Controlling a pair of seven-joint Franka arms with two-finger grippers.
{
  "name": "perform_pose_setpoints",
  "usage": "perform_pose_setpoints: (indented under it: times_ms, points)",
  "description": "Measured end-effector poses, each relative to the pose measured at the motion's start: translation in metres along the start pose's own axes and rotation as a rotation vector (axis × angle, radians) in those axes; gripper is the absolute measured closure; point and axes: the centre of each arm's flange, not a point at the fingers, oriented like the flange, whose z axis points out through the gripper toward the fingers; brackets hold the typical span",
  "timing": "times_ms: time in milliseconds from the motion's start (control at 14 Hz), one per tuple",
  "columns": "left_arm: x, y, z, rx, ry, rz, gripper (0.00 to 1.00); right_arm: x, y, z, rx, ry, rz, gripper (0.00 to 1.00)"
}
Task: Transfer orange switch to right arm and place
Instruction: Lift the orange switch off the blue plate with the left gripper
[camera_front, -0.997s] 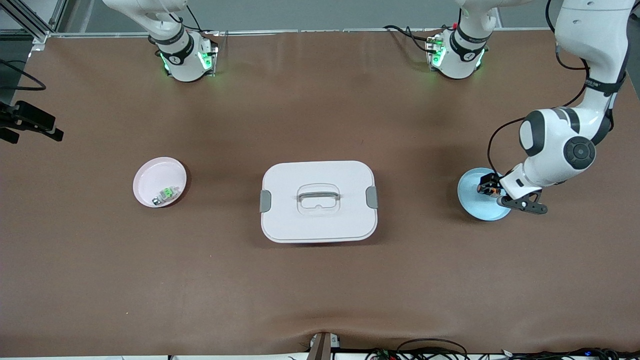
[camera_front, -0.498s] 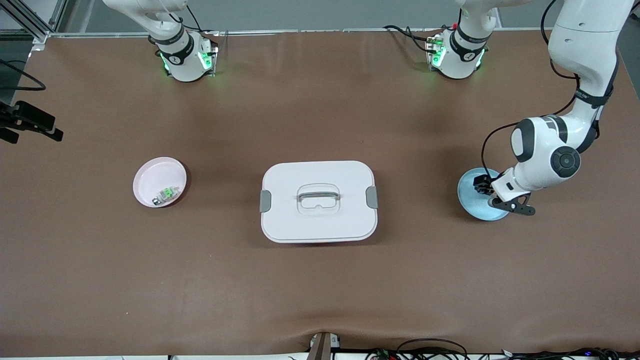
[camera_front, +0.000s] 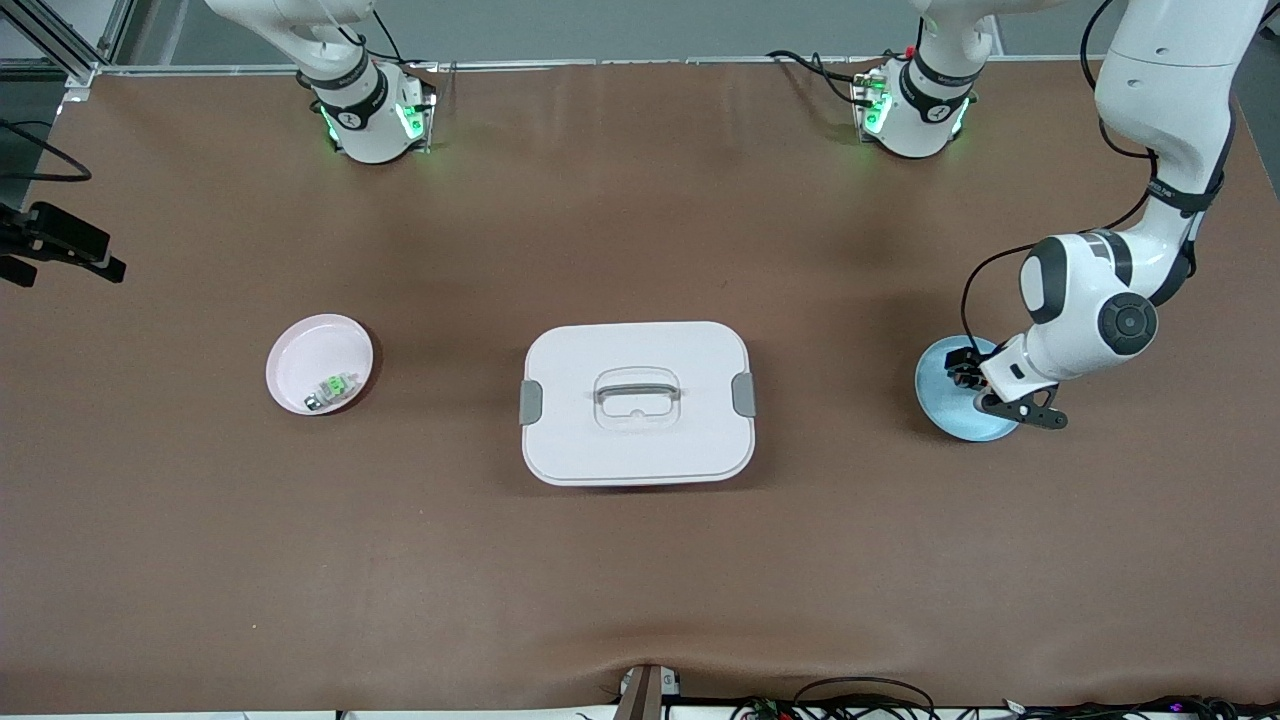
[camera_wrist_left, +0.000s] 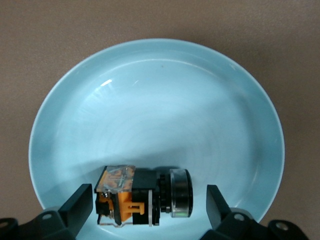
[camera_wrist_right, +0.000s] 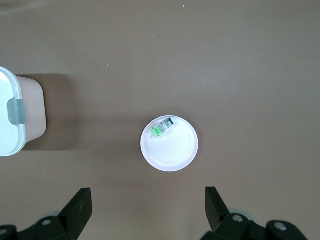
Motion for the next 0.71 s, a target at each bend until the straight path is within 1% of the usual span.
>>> perform_pose_setpoints:
  times_ms: [285, 427, 570, 641, 712]
  points:
    - [-0.0007, 0.0002, 0.0038, -0.002, -0.007, 0.000, 0.00, 0.0005, 0.0002, -0.0004, -0.002, 0.004, 0.000, 0.00]
    - [-0.0008, 0.0003, 0.0046, -0.003, -0.008, 0.000, 0.03, 0.0007, 0.0009, -0.0007, -0.003, 0.007, 0.001, 0.00]
    - [-0.0008, 0.0002, 0.0045, -0.003, -0.008, 0.000, 0.23, 0.0007, 0.0016, -0.0007, -0.003, 0.007, 0.002, 0.00]
    - [-0.0005, 0.0002, 0.0040, -0.002, -0.006, 0.000, 0.28, 0.0007, 0.0016, -0.0007, -0.003, 0.007, 0.002, 0.00]
    - [-0.0004, 0.0001, 0.0039, -0.002, -0.006, 0.000, 0.28, 0.0007, 0.0016, -0.0007, -0.003, 0.007, 0.002, 0.00]
